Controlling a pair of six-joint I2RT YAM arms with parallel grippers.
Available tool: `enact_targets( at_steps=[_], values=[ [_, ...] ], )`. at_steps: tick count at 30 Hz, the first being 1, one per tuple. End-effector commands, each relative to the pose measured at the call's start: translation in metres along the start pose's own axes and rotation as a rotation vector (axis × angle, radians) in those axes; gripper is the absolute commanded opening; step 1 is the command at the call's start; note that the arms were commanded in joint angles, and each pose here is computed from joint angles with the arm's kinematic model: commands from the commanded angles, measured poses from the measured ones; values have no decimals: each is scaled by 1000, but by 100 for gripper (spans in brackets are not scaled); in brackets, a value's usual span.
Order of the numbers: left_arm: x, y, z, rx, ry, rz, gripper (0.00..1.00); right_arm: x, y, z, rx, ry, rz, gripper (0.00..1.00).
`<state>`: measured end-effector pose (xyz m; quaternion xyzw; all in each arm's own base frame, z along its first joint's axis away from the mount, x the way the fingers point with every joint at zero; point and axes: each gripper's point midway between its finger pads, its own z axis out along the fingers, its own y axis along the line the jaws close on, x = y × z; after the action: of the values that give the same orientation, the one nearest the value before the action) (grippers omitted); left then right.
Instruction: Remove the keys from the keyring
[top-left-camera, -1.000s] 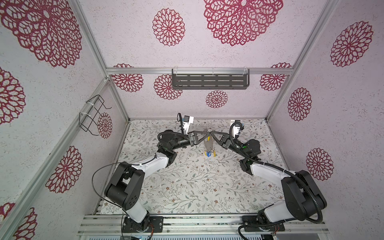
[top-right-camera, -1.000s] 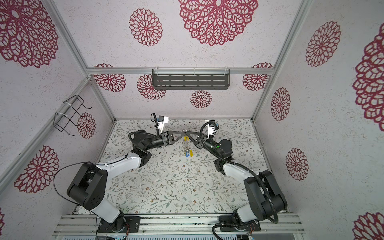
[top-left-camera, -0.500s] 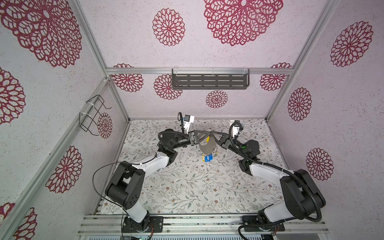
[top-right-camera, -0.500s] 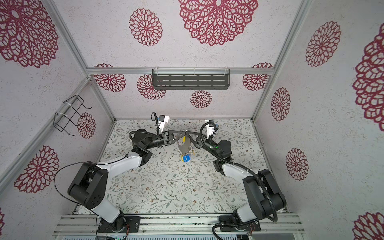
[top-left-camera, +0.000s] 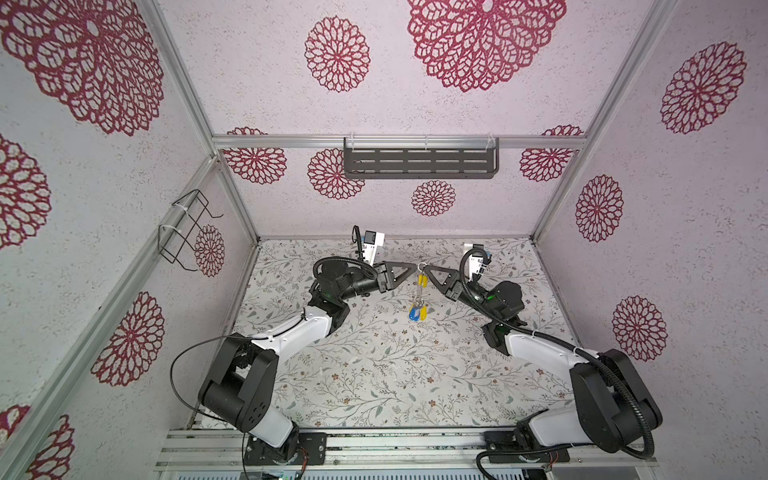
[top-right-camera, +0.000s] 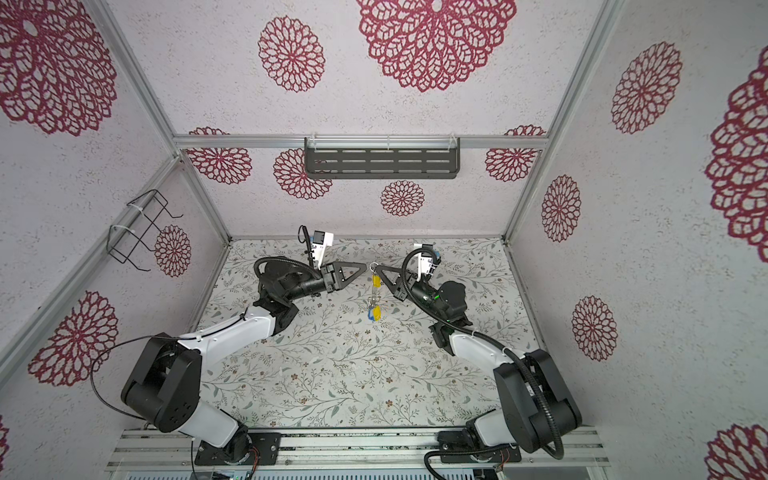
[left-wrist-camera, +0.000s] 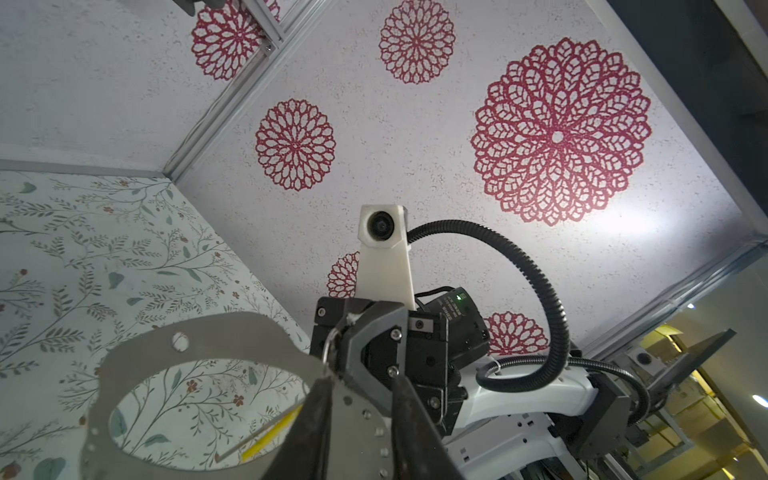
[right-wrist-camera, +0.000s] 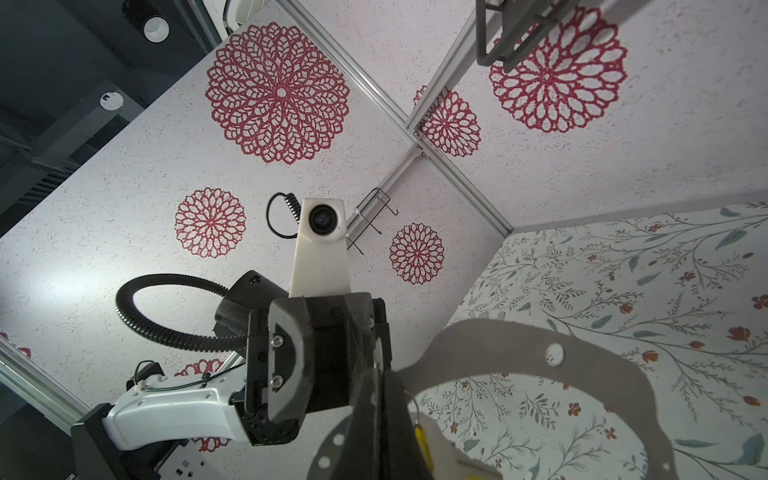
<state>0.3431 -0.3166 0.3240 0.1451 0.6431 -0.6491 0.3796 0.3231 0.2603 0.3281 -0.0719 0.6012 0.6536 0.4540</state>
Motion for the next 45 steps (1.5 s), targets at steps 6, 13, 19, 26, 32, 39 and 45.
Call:
enact_targets(
  at_steps=[6,13,19,26,32,39,45],
  values=[
    [0,1,11,2,1,14,19,-25,44,2,-162,-104,-35,0],
    [-2,-8,11,37,-2,21,23,-21,40,4,-140,-94,-42,0],
    [-3,-11,8,52,-11,25,29,-23,35,3,-112,-98,-50,0],
    [-5,-13,9,66,-13,21,15,-22,38,6,-126,-85,-49,0],
    [-3,-10,15,90,-10,-4,12,-18,47,9,-166,-65,-52,0],
    [-3,-11,18,107,-6,-11,5,-13,47,11,-168,-50,-50,0],
    [-2,-13,17,99,2,-2,0,-10,43,12,-156,-47,-47,0]
  ],
)
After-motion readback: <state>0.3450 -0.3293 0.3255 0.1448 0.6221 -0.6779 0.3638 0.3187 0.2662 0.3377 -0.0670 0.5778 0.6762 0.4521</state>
